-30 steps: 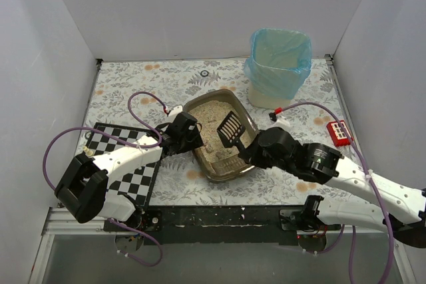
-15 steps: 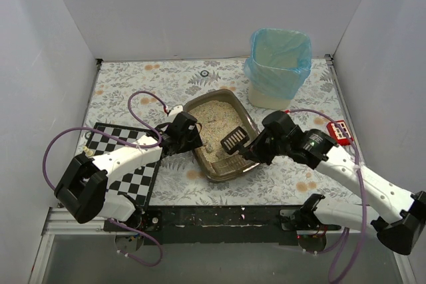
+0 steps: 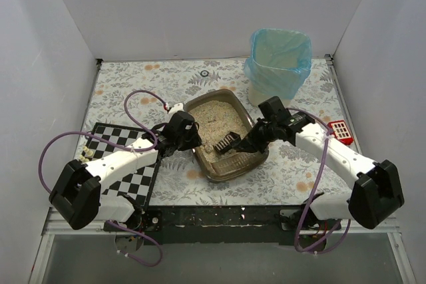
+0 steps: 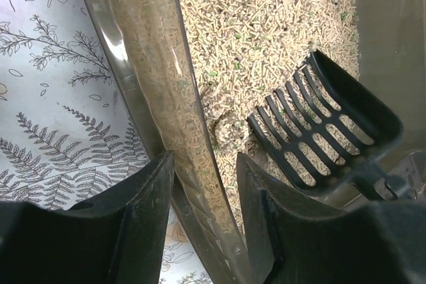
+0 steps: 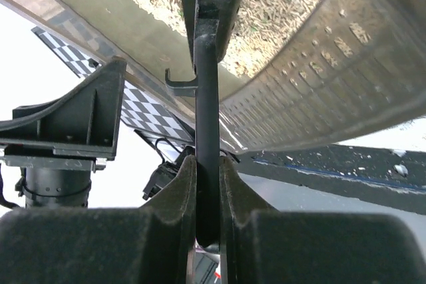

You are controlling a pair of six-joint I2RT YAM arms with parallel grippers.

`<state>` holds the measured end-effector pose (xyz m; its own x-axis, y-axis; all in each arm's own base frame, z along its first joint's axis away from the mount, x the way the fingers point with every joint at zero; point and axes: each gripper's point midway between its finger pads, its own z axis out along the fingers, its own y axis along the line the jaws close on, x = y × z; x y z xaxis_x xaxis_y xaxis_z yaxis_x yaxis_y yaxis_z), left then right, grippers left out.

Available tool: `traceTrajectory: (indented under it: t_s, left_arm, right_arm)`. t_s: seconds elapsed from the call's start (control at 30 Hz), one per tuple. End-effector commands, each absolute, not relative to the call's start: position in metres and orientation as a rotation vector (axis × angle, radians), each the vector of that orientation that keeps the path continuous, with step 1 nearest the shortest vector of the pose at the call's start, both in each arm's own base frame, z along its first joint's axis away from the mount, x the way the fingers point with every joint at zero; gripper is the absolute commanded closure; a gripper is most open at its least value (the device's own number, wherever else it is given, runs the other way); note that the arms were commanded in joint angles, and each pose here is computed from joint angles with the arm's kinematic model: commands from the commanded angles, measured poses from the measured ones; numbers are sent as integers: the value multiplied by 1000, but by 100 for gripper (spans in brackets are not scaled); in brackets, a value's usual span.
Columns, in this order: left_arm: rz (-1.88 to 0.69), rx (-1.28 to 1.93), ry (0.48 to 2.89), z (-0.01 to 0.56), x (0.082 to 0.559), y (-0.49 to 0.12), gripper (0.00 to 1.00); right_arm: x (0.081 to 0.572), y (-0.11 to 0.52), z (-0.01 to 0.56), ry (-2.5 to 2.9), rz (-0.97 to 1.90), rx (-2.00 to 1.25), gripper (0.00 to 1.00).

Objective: Clean the litter box

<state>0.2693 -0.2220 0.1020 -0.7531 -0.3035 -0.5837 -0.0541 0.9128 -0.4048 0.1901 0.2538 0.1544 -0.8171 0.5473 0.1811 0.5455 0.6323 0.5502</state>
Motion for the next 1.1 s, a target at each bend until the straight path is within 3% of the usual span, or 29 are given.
traceTrajectory:
  t_s: [0.0,0.2,0.67,1.07]
  left_arm:
    - [-524,-219,2360,109,271,-227,59]
    - [-477,-221,2398,96,271,-225,59]
    - [-59,-322,2587,35,261,-185,60]
    - [95,-298,2631,16,254,-169,65]
  right_arm:
    - [198,256,116,2894,893,962,99]
    - [239,247,81,2788,674,1036,99]
    - [306,238,20,2569,576,1215,99]
    - [329,207,-2,2311,524,1272,99]
